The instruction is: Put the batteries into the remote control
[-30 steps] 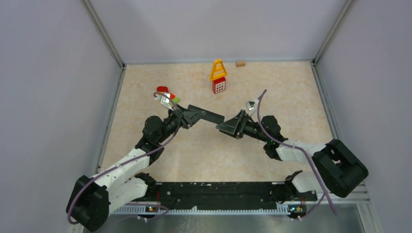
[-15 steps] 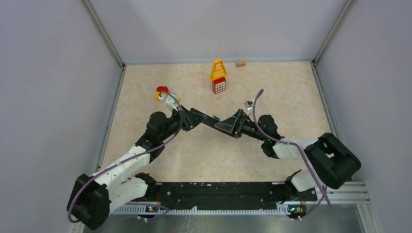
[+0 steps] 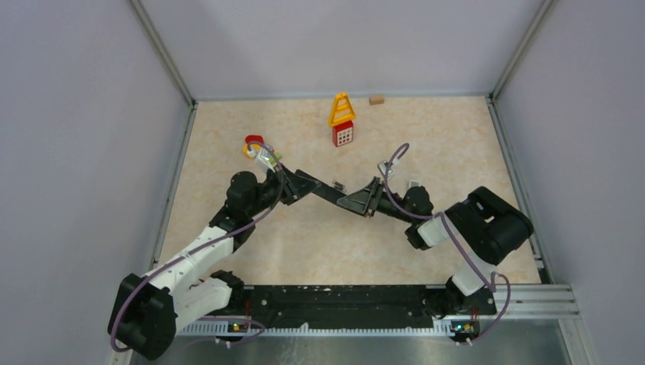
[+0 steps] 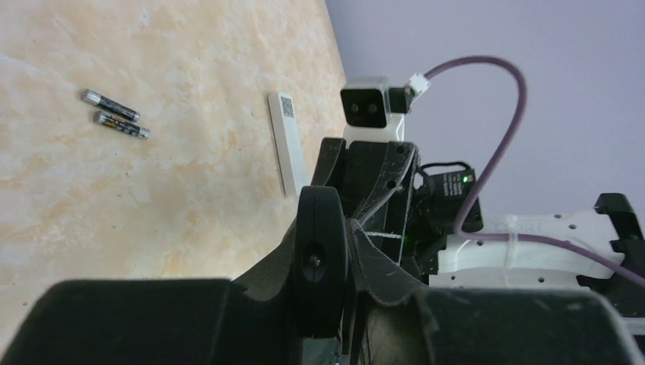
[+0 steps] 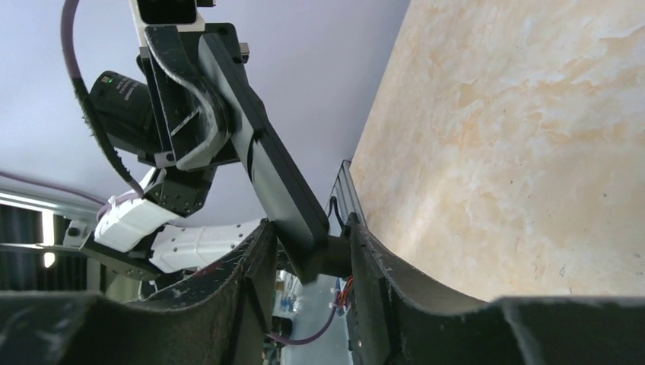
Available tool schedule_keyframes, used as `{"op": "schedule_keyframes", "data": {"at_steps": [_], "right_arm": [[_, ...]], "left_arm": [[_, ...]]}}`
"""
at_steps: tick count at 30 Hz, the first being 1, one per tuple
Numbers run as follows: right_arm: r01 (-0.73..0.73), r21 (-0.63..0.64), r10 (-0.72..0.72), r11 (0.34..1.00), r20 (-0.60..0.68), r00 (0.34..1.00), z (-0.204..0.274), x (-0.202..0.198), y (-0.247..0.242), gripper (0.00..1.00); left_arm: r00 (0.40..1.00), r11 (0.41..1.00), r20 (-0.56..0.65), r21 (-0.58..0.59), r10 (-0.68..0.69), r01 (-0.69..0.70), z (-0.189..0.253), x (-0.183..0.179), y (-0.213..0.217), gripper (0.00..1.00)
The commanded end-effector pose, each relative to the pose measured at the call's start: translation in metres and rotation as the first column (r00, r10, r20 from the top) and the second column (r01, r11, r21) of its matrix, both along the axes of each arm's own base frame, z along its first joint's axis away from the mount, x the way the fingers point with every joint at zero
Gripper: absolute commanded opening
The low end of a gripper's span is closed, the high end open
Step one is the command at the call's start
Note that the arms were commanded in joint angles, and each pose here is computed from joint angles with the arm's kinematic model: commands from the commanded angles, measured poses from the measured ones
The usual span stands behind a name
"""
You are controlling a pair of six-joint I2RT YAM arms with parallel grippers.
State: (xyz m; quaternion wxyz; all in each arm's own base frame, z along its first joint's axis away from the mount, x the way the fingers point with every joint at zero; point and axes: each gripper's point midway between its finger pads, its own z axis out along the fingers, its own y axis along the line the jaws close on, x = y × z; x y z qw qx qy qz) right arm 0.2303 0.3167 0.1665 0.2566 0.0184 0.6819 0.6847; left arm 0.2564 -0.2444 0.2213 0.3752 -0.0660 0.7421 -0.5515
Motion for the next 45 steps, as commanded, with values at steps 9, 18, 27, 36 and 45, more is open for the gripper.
{"op": "schedule_keyframes", "data": {"at_steps": [9,18,27,36,45], "right_arm": [[0.006,0.087,-0.011,0.996,0.049,0.999,0.005,0.002,-0.011,0.31],[0.132,-0.151,-0.142,0.980,-0.058,0.988,-0.042,0.012,-0.026,0.55],[0.226,-0.457,-0.254,0.861,-0.001,0.967,-0.077,0.026,-0.051,0.54],[0.316,-0.706,-0.182,0.633,0.261,0.948,-0.067,0.074,-0.056,0.41],[0.293,-0.848,0.101,0.441,0.371,0.923,-0.102,0.106,-0.022,0.34]], "left_arm": [[0.992,0.998,0.121,-0.059,0.023,-0.016,0.053,0.003,0.012,0.00],[0.976,0.945,-0.035,0.259,0.215,-0.199,-0.034,0.031,0.044,0.00],[0.964,0.913,-0.085,0.351,0.252,-0.207,-0.075,0.035,0.051,0.00],[0.955,0.860,-0.018,0.439,0.297,-0.260,-0.071,0.041,0.068,0.00],[0.990,0.904,0.132,0.416,0.043,-0.094,-0.032,0.017,0.046,0.00]]}}
